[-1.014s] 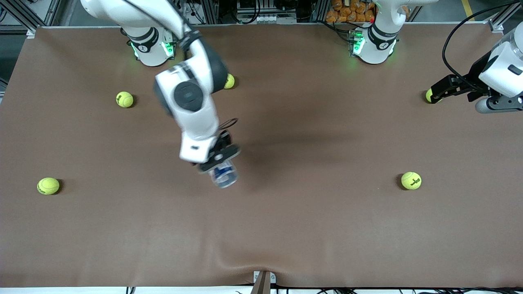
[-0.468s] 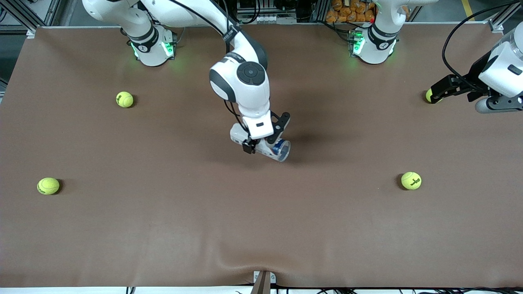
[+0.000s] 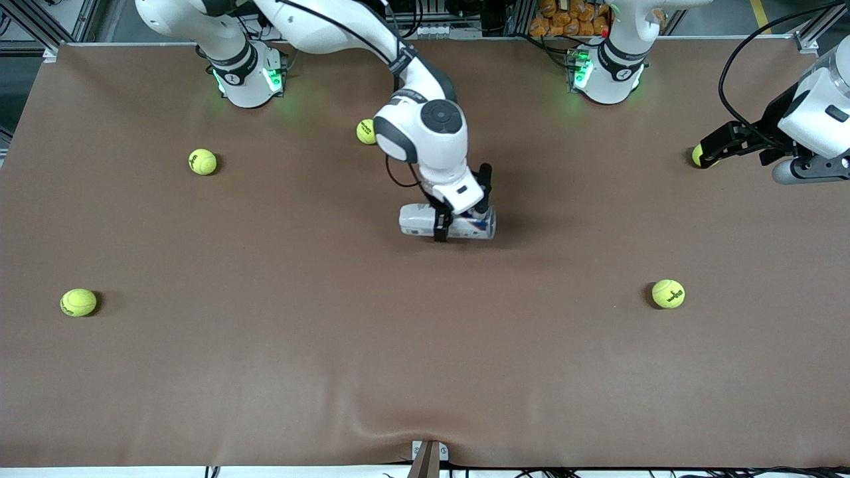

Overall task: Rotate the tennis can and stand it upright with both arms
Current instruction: 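Lower the can on its side onto the table center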

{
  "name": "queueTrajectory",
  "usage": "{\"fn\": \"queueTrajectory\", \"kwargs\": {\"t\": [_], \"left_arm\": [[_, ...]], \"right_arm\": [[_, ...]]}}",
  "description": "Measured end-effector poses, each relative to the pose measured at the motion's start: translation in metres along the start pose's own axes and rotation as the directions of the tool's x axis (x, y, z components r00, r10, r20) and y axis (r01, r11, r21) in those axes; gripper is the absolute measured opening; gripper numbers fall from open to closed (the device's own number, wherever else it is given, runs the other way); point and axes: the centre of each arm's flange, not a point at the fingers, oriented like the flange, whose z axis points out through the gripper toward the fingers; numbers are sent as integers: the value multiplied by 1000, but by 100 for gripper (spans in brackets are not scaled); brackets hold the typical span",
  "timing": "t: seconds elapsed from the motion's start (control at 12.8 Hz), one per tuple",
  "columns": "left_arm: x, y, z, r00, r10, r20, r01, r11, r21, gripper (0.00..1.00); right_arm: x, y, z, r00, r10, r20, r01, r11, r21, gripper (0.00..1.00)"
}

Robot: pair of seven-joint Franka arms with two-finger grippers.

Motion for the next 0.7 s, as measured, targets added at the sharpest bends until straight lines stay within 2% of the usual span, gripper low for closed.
{"fn": "queueTrajectory", "kwargs": {"t": [0.23, 0.47, 0.7], "left_arm": [[0, 0, 0, 1000, 0, 0, 0, 1000, 0, 100], [0, 0, 0, 1000, 0, 0, 0, 1000, 0, 100], [0, 0, 0, 1000, 0, 0, 0, 1000, 0, 100]], "right_arm": [[21, -30, 21, 997, -75, 25, 75, 997, -15, 82], [28, -29, 39, 996, -80, 30, 81, 997, -21, 82], [26, -20, 49, 992, -108, 63, 112, 992, -64, 82]]}}
